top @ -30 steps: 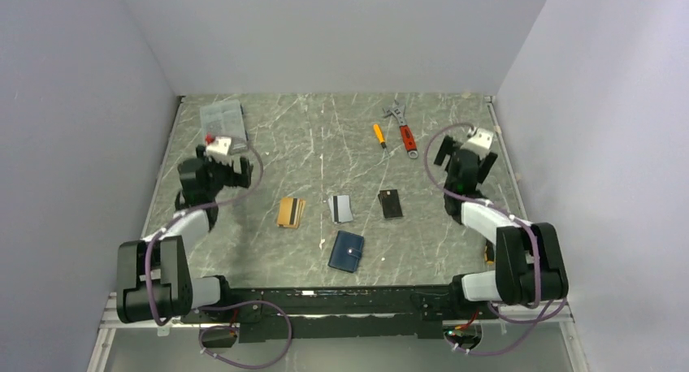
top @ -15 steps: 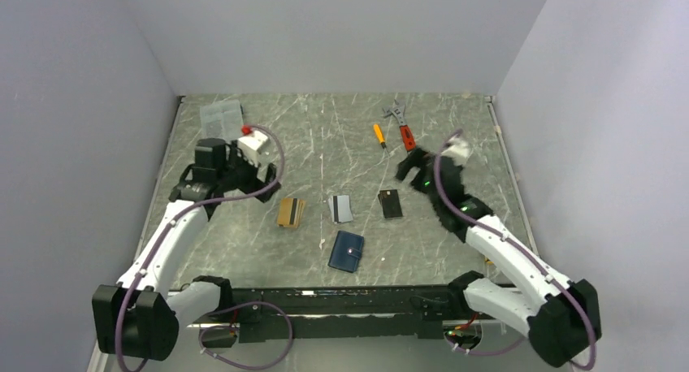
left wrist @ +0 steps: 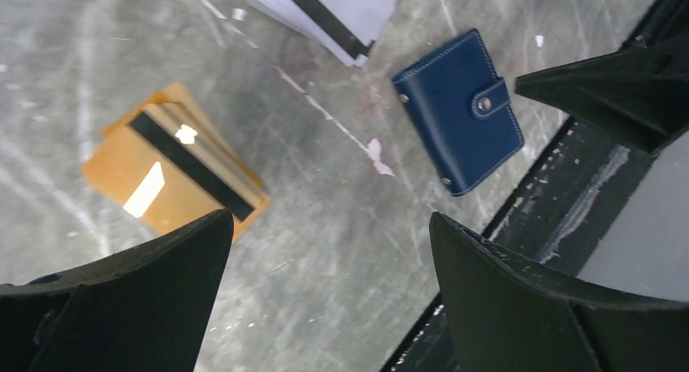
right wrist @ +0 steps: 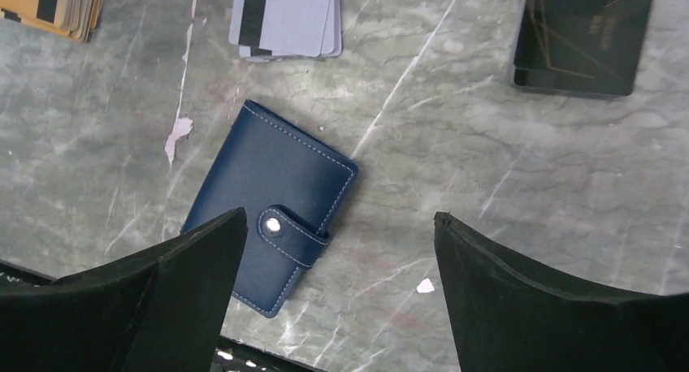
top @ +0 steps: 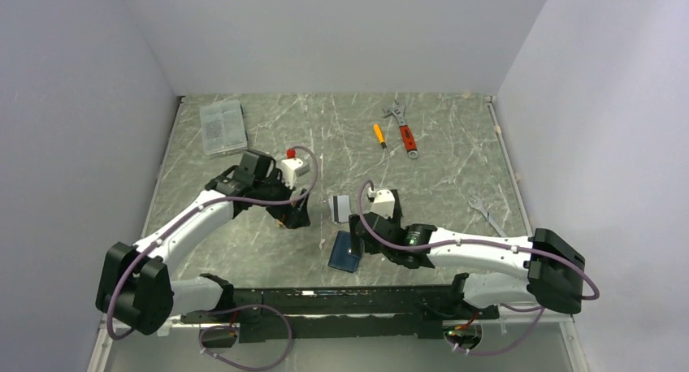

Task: Put the credit cards into the card holder
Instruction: Open the card holder at the center of the board.

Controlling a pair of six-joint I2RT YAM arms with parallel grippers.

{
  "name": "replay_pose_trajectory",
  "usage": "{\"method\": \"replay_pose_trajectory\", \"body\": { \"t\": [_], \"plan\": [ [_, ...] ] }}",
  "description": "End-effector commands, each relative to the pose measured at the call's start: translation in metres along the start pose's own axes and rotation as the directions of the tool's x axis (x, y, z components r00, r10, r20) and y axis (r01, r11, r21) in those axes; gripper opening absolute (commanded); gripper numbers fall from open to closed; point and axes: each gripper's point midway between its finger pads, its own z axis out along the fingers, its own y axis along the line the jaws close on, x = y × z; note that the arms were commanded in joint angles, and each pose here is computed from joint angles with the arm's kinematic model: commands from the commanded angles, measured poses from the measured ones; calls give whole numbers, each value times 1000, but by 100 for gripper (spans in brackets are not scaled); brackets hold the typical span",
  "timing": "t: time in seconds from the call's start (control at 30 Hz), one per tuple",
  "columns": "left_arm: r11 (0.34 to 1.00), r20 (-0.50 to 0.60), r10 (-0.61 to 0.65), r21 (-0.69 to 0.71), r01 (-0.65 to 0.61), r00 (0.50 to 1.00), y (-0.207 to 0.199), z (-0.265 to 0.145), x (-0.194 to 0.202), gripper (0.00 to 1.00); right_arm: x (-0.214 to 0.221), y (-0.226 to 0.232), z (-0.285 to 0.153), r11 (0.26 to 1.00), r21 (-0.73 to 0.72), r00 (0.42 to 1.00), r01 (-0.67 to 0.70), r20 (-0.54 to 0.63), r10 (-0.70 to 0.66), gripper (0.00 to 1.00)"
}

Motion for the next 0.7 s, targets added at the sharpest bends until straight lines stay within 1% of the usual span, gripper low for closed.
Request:
{"method": "replay_pose_trajectory", "body": {
  "t": [0.0,0.03,0.1,0.2,0.4,0.67],
  "plan": [
    [996,-38,-46,78,49,998,-24,18,1,98,-5,25,4,988,-149,999,-38,21,42,86],
    [995,-57,-48,84,53,997,-26,24,5,98,-5,27,5,985,-168,999,-43,17,46,84],
    [990,-85,-101,86,108,991,-30,33,9,98,-4,29,10,980,-193,998,-55,12,59,81],
    [986,-113,-135,81,144,984,-32,43,12,98,1,28,21,976,-207,997,-75,-14,73,77],
    [978,-158,-171,89,187,972,-39,55,22,98,4,26,43,949,-270,986,-162,-81,145,67],
    [982,-199,-136,104,159,970,-50,68,32,99,18,16,53,934,-280,970,-223,-160,184,56]
  ]
}}
